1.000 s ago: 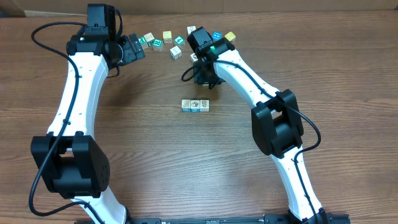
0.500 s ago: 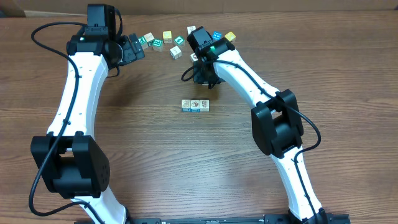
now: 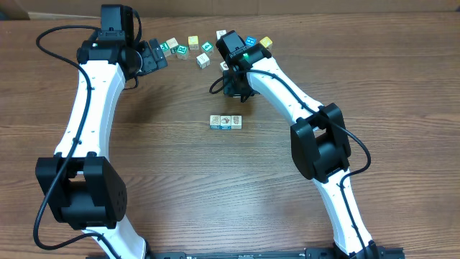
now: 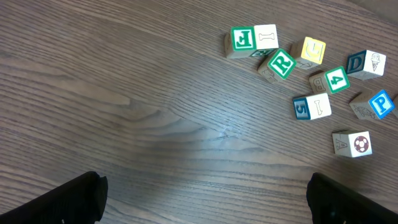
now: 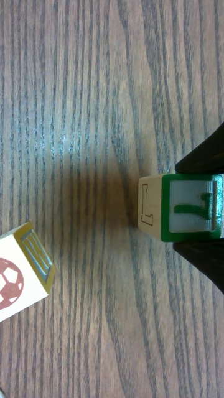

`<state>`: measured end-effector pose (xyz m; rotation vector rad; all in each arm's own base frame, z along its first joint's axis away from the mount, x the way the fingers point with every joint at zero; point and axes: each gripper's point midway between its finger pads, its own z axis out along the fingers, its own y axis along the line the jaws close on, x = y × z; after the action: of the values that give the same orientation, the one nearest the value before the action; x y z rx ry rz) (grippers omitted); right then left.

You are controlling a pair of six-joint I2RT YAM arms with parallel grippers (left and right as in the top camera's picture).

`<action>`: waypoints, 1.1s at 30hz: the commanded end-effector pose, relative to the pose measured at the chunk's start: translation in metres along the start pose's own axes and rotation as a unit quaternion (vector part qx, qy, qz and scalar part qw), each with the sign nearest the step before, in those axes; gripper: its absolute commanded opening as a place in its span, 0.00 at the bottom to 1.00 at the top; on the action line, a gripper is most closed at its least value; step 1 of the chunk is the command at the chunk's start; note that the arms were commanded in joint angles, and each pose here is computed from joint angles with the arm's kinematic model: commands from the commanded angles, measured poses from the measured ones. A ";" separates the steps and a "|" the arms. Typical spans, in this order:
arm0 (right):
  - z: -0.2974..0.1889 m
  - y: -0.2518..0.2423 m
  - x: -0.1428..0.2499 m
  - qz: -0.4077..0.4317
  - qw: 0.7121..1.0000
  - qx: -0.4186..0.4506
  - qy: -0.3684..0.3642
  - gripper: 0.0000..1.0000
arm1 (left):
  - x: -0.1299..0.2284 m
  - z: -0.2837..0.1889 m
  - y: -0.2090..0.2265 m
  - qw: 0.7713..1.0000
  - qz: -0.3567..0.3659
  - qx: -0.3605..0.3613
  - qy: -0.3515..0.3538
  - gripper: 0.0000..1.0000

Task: Form a horizontal line
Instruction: 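Lift the L block and carry it toward the right end of the row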

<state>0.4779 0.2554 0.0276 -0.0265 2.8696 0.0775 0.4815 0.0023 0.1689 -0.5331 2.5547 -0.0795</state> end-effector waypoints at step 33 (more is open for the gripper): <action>-0.199 -0.045 -0.006 0.032 0.996 -0.030 -0.076 0.14 | -0.003 -0.005 -0.005 1.000 0.006 0.006 -0.006 1.00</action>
<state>0.4328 0.2185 0.2041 0.0121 2.7281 0.1766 0.4815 0.0021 0.1689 -0.5326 2.5548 -0.0796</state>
